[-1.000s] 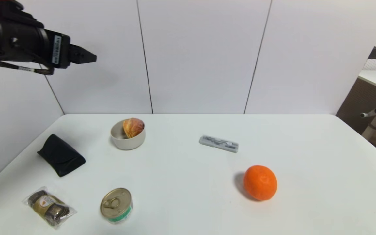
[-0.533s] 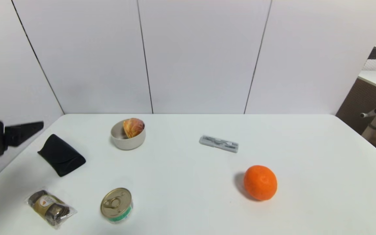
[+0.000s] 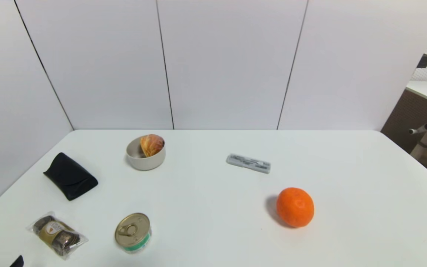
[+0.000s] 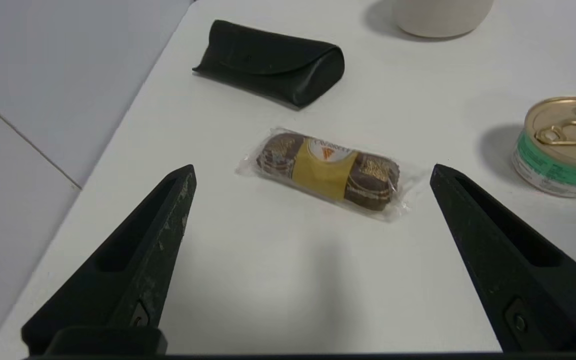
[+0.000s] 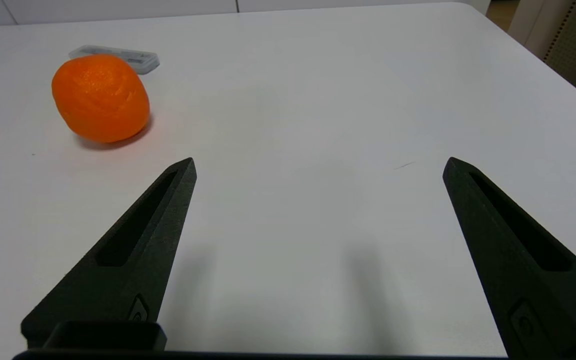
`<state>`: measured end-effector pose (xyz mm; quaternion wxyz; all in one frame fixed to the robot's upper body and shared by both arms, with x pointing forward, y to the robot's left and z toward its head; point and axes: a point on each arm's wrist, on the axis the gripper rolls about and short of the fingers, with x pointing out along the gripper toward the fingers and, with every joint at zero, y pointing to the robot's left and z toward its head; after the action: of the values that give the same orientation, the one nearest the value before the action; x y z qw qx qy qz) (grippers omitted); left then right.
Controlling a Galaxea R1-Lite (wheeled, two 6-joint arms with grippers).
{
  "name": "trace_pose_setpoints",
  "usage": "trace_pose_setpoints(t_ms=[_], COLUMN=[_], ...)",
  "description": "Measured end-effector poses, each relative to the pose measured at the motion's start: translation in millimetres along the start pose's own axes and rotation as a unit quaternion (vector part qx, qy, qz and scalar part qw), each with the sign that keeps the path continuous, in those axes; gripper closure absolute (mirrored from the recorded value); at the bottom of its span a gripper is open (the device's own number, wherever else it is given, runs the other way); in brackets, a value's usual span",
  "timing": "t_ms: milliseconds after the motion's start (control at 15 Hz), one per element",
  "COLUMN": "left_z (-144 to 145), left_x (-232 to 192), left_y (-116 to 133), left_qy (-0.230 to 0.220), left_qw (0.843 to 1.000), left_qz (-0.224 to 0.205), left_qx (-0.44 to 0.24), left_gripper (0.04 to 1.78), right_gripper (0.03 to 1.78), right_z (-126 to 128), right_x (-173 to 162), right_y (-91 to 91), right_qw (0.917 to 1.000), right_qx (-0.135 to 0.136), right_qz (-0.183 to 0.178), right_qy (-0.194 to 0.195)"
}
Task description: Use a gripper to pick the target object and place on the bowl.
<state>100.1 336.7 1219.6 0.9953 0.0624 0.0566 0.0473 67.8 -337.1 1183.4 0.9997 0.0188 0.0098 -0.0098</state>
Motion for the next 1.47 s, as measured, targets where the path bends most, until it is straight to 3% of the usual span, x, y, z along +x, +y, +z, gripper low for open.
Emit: trace_pose_setpoints(t_ms=[333, 733, 1467], left_z=[-31, -39, -40], left_x=[-16, -26, -27], left_y=[-5, -5, -5], left_qy=[-0.005, -0.054, -0.06], left_qw=[0.999, 0.997, 0.996], left_qz=[-0.047, -0.045, -0.044], left_qx=[-0.018, -0.04, -0.041], left_gripper=[0.13, 0.13, 0.13], right_gripper=[0.11, 0.11, 0.11], right_z=[0, 0, 0], right_x=[0, 0, 0], right_y=[0.0, 0.0, 0.0], right_qw=[1.0, 1.0, 1.0], right_qx=[0.0, 0.0, 0.0], right_qz=[0.0, 0.0, 0.0], right_qy=[0.0, 0.0, 0.0])
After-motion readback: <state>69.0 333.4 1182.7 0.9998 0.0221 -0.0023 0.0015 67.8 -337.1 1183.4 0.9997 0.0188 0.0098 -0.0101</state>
